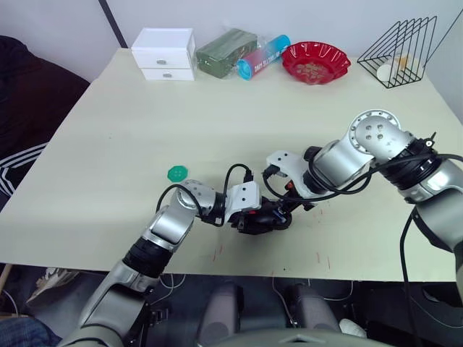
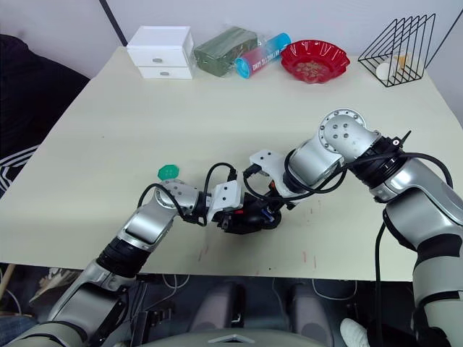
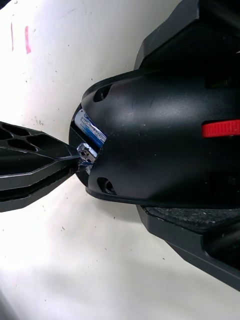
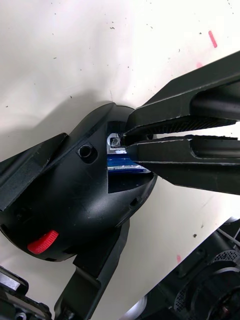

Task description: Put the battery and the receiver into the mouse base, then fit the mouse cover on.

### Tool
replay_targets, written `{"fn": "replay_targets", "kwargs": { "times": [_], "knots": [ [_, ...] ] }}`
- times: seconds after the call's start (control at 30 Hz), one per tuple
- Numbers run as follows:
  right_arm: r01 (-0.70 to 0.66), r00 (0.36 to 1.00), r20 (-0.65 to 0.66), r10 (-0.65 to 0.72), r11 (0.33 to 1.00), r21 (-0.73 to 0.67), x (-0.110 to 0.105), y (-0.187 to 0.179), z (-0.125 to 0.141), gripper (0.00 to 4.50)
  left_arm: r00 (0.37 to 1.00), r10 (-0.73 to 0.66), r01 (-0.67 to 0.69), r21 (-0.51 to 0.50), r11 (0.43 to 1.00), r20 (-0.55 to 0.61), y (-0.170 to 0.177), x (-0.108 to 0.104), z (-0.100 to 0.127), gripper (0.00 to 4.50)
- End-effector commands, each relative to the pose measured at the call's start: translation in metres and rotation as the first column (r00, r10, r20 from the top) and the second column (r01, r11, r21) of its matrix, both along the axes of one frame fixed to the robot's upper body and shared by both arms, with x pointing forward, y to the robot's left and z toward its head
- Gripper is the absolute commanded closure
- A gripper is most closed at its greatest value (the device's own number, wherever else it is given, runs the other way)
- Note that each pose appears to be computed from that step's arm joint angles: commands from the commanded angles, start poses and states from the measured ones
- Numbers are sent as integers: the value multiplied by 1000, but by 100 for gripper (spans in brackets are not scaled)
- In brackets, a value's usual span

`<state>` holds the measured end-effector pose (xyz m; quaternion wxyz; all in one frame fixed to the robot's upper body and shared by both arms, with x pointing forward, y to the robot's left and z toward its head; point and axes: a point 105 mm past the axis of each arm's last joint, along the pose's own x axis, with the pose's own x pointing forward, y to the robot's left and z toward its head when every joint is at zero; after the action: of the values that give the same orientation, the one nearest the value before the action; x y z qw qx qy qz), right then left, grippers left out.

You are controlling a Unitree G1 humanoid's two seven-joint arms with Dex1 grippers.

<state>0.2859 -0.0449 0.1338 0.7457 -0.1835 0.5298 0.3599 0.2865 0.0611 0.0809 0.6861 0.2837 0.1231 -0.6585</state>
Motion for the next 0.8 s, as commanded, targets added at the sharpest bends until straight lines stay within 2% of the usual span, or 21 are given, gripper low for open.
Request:
{"fn": "replay_targets", "kwargs": {
  "times": [0.03, 0.8],
  "knots": [
    [15, 1000, 26, -16, 1000, 15, 4, 5, 3, 450, 999, -20, 21, 33, 999, -26, -6, -8, -14, 146],
    [-3, 1000, -8, 3, 1000, 1, -3, -8, -2, 450, 999, -31, 32, 31, 999, -29, -8, -7, -14, 146]
  ]
}}
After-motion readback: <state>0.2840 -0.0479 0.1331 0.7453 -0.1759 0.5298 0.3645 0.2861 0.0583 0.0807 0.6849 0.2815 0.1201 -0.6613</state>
